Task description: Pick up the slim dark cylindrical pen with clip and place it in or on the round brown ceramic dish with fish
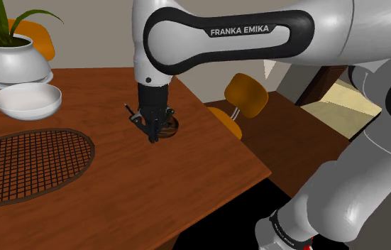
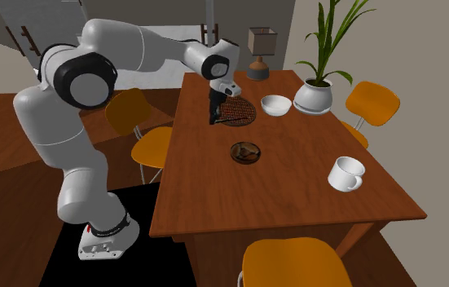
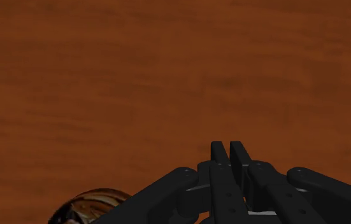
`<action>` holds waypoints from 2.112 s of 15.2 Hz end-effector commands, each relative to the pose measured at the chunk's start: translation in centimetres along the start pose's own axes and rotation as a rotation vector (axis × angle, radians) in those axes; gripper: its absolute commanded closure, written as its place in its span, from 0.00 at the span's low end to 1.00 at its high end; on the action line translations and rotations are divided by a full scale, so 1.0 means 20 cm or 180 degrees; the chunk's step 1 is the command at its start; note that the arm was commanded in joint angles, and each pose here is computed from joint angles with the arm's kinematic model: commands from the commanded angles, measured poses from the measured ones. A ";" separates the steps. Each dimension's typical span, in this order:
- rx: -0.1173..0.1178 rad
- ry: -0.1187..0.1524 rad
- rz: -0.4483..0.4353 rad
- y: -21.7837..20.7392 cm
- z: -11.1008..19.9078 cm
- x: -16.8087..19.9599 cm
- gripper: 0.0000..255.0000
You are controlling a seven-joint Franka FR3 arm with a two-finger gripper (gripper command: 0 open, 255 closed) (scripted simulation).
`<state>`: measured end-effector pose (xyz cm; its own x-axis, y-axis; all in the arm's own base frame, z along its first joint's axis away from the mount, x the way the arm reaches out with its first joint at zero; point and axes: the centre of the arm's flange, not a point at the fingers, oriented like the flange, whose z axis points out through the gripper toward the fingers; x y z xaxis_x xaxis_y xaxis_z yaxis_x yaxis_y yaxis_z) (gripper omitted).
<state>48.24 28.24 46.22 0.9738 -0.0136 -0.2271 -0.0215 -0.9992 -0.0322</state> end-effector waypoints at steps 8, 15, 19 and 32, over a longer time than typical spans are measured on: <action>0.0000 0.0000 -0.0005 0.54 -0.11 0.21 1.00; 0.0000 0.0000 -0.0005 0.61 0.03 0.27 1.00; 0.0000 0.0000 -0.0005 0.62 0.14 0.30 1.00; 0.0000 0.0000 -0.0005 0.62 0.29 0.33 1.00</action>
<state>53.10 15.91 38.76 0.9739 -0.0117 -0.2268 -0.0197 -0.9993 -0.0328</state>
